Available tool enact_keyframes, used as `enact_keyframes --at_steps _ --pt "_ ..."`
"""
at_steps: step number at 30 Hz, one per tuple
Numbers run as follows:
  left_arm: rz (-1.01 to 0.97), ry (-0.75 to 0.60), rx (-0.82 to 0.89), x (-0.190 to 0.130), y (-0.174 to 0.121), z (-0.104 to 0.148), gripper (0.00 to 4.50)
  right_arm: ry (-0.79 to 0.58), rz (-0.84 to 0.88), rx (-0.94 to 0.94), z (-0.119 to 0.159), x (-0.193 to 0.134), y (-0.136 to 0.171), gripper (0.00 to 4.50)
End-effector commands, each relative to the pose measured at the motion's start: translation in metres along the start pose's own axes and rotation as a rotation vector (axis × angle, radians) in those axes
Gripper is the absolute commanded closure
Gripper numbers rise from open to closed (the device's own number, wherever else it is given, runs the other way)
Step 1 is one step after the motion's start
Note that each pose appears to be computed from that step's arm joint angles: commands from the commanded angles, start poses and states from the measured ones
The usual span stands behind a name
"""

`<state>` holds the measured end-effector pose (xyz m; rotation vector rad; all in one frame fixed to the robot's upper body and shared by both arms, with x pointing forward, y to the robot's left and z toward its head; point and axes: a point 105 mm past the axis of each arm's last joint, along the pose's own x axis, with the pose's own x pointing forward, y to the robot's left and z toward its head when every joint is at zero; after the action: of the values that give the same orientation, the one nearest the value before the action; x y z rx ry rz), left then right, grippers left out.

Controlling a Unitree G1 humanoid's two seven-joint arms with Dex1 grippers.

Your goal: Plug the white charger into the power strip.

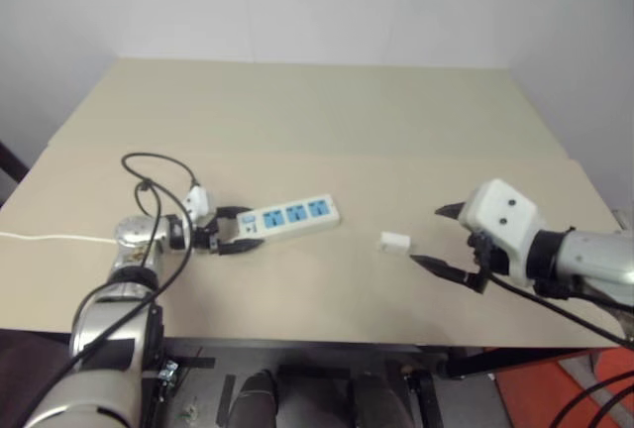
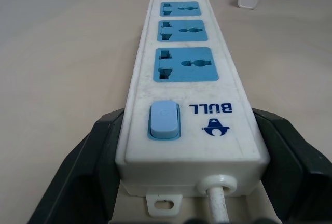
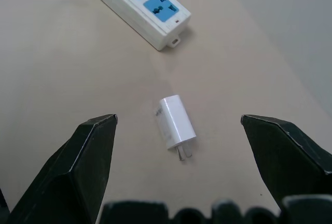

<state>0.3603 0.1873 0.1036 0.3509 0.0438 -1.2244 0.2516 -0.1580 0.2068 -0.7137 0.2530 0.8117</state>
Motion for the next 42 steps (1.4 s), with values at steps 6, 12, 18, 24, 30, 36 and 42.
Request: enact_keyframes --at_steps 6,12,18,24,30,36,42 --pt "-0.095 0.008 0.048 0.013 -0.009 0.004 1.23 0.12 0.122 -0.109 0.024 0.017 -0.009 0.0" --pt "-0.136 0.04 0.062 0.017 -0.013 0.002 1.23 0.324 0.264 -0.178 0.025 0.042 -0.01 0.0" --pt "-0.159 0.063 0.085 0.016 -0.013 0.003 1.23 0.467 0.27 -0.164 0.027 0.064 -0.023 0.0" --pt "-0.196 0.071 0.087 0.012 -0.017 0.002 1.23 0.529 0.299 -0.188 0.025 0.085 -0.023 0.0" --pt "-0.199 0.073 0.098 0.012 -0.018 0.002 1.23 0.587 0.324 -0.193 0.017 0.104 -0.02 0.0" --pt "-0.194 0.064 0.1 0.011 -0.018 0.002 1.23 0.634 0.334 -0.203 0.005 0.113 -0.02 0.0" --pt "-0.188 0.066 0.098 0.009 -0.019 0.0 1.23 0.649 0.337 -0.196 -0.001 0.117 -0.023 0.18"
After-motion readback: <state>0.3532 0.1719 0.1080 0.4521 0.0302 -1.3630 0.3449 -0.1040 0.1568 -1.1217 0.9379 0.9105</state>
